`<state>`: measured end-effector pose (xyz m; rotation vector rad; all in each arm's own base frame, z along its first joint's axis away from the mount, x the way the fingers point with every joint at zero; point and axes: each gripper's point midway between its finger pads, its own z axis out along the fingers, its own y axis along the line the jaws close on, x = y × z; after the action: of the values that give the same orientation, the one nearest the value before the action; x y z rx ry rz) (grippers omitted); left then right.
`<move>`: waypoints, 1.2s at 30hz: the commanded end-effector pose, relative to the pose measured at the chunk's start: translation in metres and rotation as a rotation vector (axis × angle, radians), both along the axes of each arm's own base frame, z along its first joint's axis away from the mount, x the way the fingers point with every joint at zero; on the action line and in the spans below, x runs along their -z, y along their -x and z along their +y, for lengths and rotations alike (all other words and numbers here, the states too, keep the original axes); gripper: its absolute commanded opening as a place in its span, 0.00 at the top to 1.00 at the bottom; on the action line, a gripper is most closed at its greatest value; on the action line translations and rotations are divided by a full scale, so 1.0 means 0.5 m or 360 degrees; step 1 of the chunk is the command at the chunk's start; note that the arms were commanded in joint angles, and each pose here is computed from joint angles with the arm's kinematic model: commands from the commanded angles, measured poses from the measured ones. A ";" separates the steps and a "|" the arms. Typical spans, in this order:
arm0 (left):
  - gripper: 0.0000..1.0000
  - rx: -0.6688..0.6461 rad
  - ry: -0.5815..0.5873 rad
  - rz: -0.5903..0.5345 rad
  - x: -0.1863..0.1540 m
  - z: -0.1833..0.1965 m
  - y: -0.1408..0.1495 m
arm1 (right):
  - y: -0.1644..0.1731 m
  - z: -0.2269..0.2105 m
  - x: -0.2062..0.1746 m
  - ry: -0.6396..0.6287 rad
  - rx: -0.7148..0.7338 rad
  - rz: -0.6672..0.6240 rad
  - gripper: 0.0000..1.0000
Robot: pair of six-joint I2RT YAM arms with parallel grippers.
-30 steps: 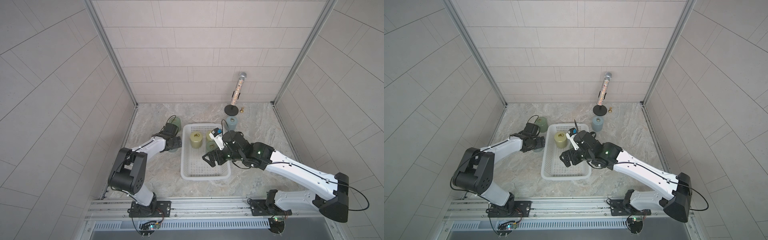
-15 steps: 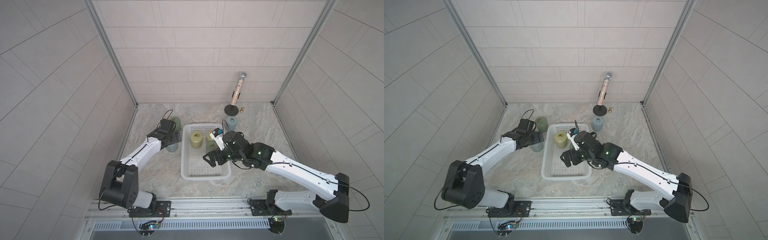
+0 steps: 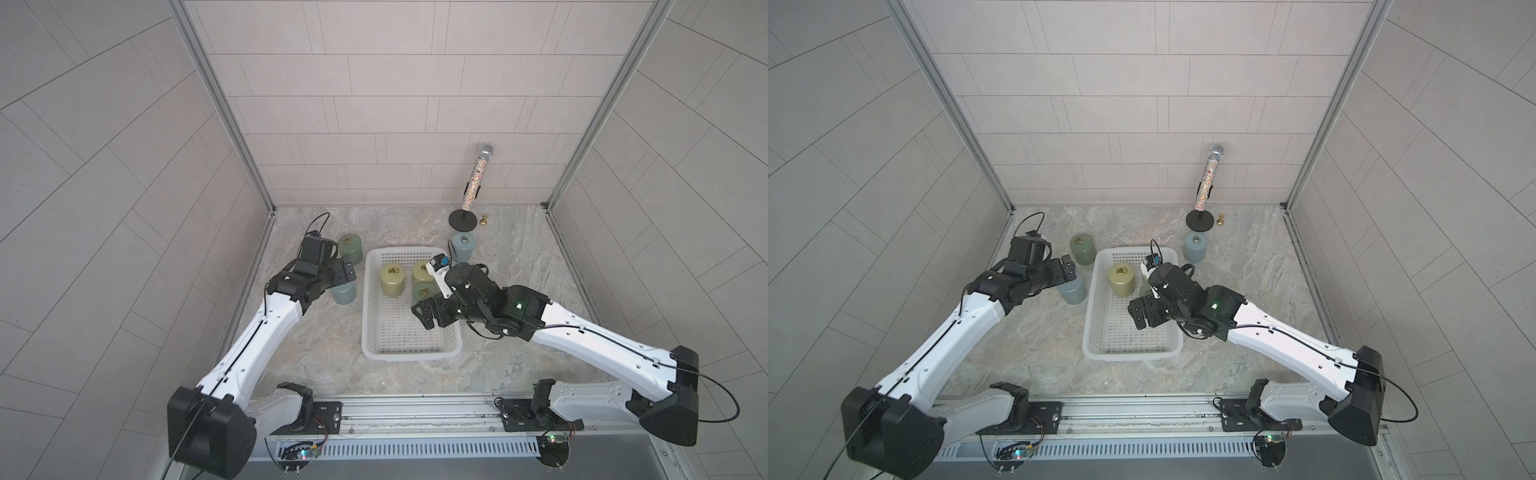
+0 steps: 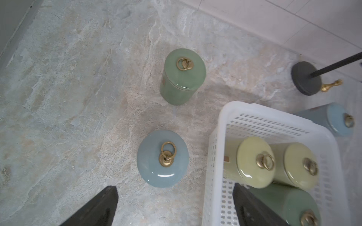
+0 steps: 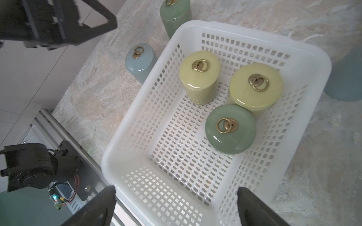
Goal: Take the tea canister out of the basket
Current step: Place the tea canister at the center of the board, then pick up the tea canister from the basket.
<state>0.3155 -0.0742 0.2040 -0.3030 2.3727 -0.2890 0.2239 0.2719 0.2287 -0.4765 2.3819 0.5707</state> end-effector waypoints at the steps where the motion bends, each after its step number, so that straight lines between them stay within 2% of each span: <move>1: 0.00 0.0186 0.0133 0.0020 -0.015 -0.035 0.051 | -0.018 -0.032 0.033 0.0133 0.0129 0.0012 0.00; 6: 0.00 0.0420 0.0308 0.0028 -0.031 -0.080 0.123 | -0.039 -0.042 0.058 0.0195 0.0202 0.0035 0.00; 9: 0.00 0.0552 0.0347 0.0101 -0.017 -0.105 0.164 | -0.049 -0.042 0.071 0.0216 0.0222 0.0054 0.00; 17: 0.00 0.0704 0.0508 0.0194 0.002 -0.146 0.235 | -0.075 -0.031 0.119 0.0288 0.0265 0.0125 0.00; 23: 0.00 0.0764 0.0553 0.0229 0.007 -0.166 0.263 | -0.098 -0.023 0.179 0.0368 0.0308 0.0213 0.00; 27: 0.00 0.0774 0.0563 0.0190 -0.002 -0.167 0.278 | -0.112 -0.024 0.216 0.0439 0.0346 0.0265 0.00; 36: 0.00 0.0772 0.0571 0.0173 -0.015 -0.168 0.285 | -0.158 -0.015 0.274 0.0468 0.0429 0.0210 0.00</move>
<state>0.1766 -0.1590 0.2116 0.1082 2.4598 -0.9540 0.2902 0.2672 0.0959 -0.2944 2.6428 0.1654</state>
